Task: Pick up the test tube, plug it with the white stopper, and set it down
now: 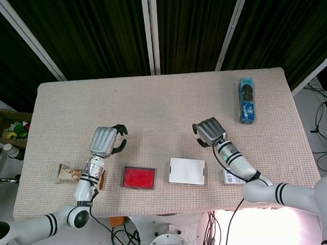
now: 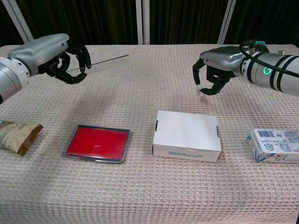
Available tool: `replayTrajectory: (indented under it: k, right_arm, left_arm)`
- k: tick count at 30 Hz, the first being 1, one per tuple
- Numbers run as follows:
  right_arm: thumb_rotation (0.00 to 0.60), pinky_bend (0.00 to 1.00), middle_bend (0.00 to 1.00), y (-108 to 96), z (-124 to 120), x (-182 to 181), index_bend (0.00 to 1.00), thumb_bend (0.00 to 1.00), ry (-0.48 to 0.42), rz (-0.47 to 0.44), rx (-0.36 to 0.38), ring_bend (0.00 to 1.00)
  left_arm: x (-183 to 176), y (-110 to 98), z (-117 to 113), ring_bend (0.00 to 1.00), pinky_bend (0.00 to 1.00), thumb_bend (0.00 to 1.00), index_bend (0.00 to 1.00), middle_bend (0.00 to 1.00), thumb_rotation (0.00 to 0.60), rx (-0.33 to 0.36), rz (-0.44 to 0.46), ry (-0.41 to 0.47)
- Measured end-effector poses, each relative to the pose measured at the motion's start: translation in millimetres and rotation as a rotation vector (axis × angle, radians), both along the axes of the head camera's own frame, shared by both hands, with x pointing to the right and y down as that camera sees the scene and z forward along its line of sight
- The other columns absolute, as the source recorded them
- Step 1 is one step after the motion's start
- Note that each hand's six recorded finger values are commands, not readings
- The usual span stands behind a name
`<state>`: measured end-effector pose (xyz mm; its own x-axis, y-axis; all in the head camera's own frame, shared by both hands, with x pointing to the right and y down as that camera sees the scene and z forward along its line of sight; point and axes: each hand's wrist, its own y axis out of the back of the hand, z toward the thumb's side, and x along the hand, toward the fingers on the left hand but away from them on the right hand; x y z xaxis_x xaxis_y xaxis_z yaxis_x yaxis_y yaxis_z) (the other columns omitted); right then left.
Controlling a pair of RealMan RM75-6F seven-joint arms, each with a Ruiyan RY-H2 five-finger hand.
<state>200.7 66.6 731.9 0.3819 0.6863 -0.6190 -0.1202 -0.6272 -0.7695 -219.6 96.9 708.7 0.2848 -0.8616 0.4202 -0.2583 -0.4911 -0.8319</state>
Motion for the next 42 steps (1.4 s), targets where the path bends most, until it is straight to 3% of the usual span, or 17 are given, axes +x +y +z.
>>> replayTrajectory:
  k: [12, 18, 28, 42]
  right_arm:
    - [0.600, 1.00, 0.98, -26.3, -101.8, -1.8, 0.71, 0.51, -0.419, 0.155, 0.099, 1.00]
    - [0.600, 1.00, 0.98, -37.6, -126.8, -11.0, 0.71, 0.52, -0.534, 0.182, 0.108, 1.00]
    - [0.600, 1.00, 0.98, -37.9, -130.2, -25.5, 0.71, 0.53, -0.565, 0.163, 0.097, 1.00]
    - [0.600, 1.00, 0.98, -34.6, -122.9, -38.6, 0.72, 0.55, -0.568, 0.142, 0.086, 1.00]
  left_arm:
    - [23.6, -9.7, -8.7, 0.76, 1.00, 0.64, 0.69, 0.68, 0.600, -0.049, -0.078, 0.240]
    - [46.4, -10.4, -10.2, 0.76, 1.00, 0.64, 0.69, 0.68, 0.600, -0.039, -0.090, 0.354]
    - [65.1, -4.4, -0.1, 0.76, 1.00, 0.64, 0.69, 0.68, 0.600, -0.063, -0.109, 0.444]
    - [70.2, -4.2, -1.8, 0.76, 1.00, 0.64, 0.69, 0.68, 0.600, -0.079, -0.112, 0.472]
